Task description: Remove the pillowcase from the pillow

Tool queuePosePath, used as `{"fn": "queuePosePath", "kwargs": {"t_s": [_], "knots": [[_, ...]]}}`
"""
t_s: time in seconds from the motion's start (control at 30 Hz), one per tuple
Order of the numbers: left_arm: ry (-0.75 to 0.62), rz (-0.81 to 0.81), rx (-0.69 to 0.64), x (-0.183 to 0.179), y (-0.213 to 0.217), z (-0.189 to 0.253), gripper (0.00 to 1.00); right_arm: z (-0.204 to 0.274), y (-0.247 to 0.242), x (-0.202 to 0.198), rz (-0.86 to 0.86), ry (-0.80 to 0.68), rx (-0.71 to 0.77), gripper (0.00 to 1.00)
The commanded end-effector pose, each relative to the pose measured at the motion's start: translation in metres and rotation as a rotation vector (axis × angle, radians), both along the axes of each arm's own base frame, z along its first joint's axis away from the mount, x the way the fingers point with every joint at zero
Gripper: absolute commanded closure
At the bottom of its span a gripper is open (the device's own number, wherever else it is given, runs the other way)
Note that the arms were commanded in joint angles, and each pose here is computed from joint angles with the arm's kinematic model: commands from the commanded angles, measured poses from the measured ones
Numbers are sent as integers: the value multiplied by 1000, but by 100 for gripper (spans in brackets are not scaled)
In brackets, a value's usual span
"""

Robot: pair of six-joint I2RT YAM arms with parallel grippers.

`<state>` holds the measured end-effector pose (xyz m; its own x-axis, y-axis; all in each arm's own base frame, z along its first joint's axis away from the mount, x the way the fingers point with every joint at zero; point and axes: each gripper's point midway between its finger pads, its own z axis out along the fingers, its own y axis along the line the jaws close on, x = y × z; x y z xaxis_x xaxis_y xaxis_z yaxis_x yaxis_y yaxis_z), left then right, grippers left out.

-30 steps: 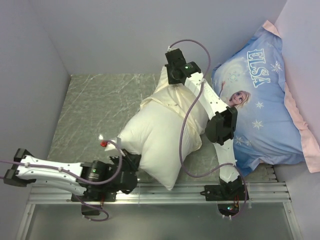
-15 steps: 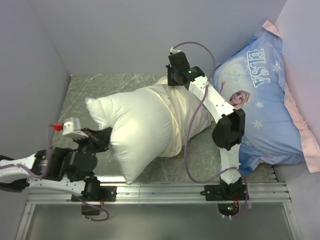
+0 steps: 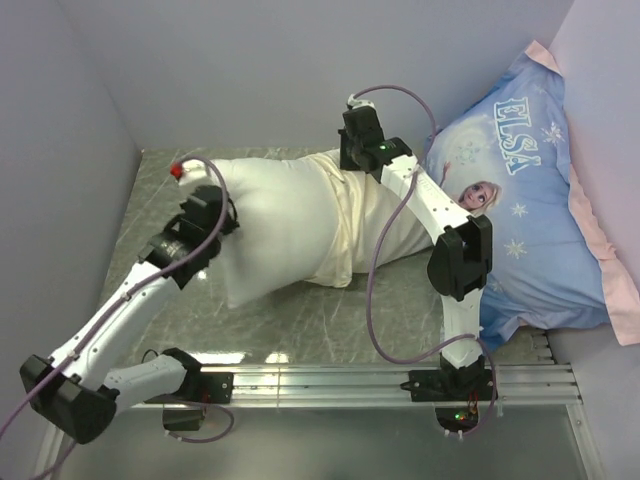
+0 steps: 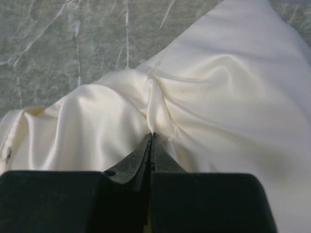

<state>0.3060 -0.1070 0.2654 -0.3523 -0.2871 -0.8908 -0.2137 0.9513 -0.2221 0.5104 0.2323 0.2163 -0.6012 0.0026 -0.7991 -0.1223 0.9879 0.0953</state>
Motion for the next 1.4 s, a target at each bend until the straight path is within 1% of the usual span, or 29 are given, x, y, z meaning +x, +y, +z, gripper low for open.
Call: {"fn": "queuePosePath", "kwargs": {"t_s": [0.0,0.03,0.07,0.1,0.13,0.27,0.3,0.4,0.57,0.6,0.7,0.8,0.83,0.9,0.93,0.97,1.03,1.07,1.1,1.17,1.2,1.23,1.27,1.3,1.33,1.37], "knots": [[-121,-67,-136,42,16,36,99,20,3,-11,17,-27,26,100],[-119,-53,-151,54,22,32,99,17,3,-12,19,-21,22,100],[-103,-71,-172,60,23,27,99,16,2,-12,19,-21,22,100],[-99,-31,-182,68,40,23,100,15,3,-13,18,-19,25,100],[-78,-26,-190,78,43,13,100,13,1,-13,18,-13,27,100],[-44,37,-177,98,72,-7,100,10,4,-17,32,-4,44,100],[-27,64,-177,102,85,-14,100,9,4,-18,34,-3,43,100],[-26,89,-186,107,103,-18,100,8,5,-19,39,-2,52,100],[-25,81,-183,111,106,-16,99,0,8,-21,50,17,62,100],[-23,106,-181,113,119,-17,99,-2,8,-23,52,23,63,100],[-19,130,-190,116,133,-16,97,0,12,-27,65,28,86,100],[-25,143,-204,122,147,-10,88,4,15,-32,84,24,109,100],[-21,147,-205,122,150,-9,82,6,17,-35,93,25,114,100],[-33,151,-206,128,159,0,73,12,20,-38,117,19,133,100],[-37,148,-205,129,160,3,63,15,25,-41,136,16,138,100],[-58,139,-205,131,161,14,57,17,29,-43,149,12,142,100],[-77,127,-187,133,161,28,49,22,36,-46,179,10,147,95],[-92,105,-190,131,157,40,33,24,39,-48,189,7,146,92],[-117,89,-182,126,152,54,27,25,40,-48,192,5,145,83],[-139,94,-157,117,144,66,23,25,40,-47,193,5,143,73],[-150,65,-167,110,129,73,22,26,40,-47,193,4,141,64],[-141,50,-175,106,120,71,17,26,40,-47,195,5,140,60],[-98,51,-182,100,111,53,8,26,39,-47,189,6,135,53],[-99,1,-197,90,80,52,6,29,38,-47,183,4,129,50],[-95,35,-185,85,76,44,4,31,36,-47,179,0,126,47],[-42,18,-188,76,58,14,1,34,33,-46,164,-9,119,44]]}}
